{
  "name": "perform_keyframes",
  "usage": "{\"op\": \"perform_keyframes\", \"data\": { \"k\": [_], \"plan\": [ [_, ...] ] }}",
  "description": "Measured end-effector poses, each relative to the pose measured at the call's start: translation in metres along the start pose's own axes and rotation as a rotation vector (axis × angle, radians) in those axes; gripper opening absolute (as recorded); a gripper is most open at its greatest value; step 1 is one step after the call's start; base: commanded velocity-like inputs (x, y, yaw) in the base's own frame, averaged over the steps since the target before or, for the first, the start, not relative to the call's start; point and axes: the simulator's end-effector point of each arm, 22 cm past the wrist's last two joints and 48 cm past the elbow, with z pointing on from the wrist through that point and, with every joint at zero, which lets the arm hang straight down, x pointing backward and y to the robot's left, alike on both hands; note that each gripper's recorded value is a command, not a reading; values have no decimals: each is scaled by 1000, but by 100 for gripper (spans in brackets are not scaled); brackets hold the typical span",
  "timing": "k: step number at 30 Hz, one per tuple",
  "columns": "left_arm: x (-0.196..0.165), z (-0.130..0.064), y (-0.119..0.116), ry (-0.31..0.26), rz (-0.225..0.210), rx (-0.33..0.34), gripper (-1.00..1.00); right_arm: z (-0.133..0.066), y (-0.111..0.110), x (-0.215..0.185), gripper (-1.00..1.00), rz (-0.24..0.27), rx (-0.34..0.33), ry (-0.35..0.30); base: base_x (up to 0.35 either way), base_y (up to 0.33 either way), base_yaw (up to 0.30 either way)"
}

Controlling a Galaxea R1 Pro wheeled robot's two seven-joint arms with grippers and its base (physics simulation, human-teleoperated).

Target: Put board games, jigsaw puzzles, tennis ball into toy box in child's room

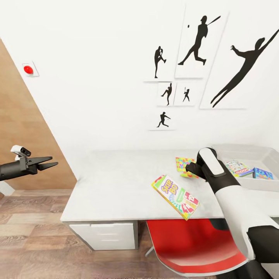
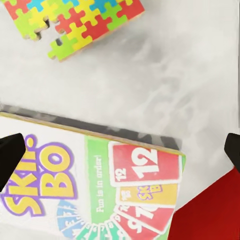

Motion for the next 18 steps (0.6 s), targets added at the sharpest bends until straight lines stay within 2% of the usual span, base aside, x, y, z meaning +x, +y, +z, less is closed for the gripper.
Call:
{"op": "perform_keyframes", "data": {
  "k": [18],
  "plan": [
    [6,3,16,10,-24,-12,100,11,-1,-14,100,82,12,0,0,0,0]
  ]
}}
